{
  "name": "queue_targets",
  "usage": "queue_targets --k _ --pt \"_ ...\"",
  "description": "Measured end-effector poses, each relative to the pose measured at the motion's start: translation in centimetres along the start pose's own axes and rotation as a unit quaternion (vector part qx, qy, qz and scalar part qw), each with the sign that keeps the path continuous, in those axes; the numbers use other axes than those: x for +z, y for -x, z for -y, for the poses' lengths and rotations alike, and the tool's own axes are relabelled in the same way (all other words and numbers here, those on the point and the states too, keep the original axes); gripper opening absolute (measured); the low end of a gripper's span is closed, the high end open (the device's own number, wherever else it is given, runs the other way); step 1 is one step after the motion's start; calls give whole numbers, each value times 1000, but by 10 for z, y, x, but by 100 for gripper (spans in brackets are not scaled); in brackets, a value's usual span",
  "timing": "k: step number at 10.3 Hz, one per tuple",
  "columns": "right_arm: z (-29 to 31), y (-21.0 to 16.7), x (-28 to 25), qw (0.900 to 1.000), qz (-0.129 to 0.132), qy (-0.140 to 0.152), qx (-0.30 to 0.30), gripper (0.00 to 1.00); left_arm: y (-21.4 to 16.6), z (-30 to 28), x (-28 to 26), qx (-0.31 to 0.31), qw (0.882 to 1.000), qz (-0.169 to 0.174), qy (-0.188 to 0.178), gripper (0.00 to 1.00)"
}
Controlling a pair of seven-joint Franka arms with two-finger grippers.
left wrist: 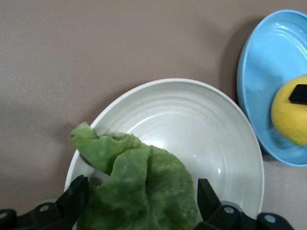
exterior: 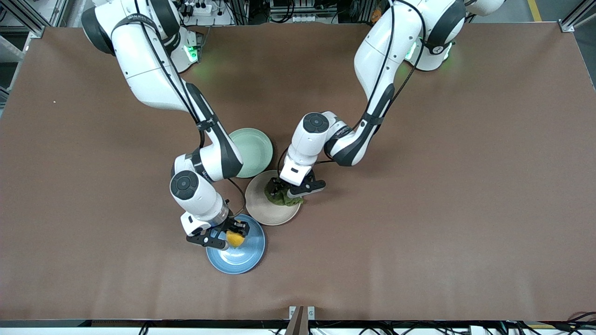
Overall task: Pick lemon and lettuce from blue and beige plates
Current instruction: 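Grasp the lettuce with the left gripper while the right gripper grasps the lemon, then lift the lemon with the right gripper while the left gripper lifts the lettuce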
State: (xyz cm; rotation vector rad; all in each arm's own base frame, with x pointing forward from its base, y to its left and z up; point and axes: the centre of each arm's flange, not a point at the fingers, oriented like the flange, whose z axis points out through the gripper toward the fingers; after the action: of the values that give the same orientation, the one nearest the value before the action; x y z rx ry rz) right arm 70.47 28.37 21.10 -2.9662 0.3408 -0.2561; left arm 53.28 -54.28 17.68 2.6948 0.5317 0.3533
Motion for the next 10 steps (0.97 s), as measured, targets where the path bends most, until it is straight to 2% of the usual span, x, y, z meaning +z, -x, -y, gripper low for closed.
queue_targets --k 3,5,8,10 --pt "-1 -12 -36 1000 23 14 0 65 1 3 5 0 1000 1 -3 100" --pt "-15 -26 -74 999 32 18 -24 65 2 3 5 0 1000 2 -3 100" --pt "-82 -48 -110 995 43 24 -89 65 1 4 5 0 1000 1 -4 99" --pt "-131 -52 -120 989 55 28 -131 65 -1 6 7 -1 1000 0 -7 73"
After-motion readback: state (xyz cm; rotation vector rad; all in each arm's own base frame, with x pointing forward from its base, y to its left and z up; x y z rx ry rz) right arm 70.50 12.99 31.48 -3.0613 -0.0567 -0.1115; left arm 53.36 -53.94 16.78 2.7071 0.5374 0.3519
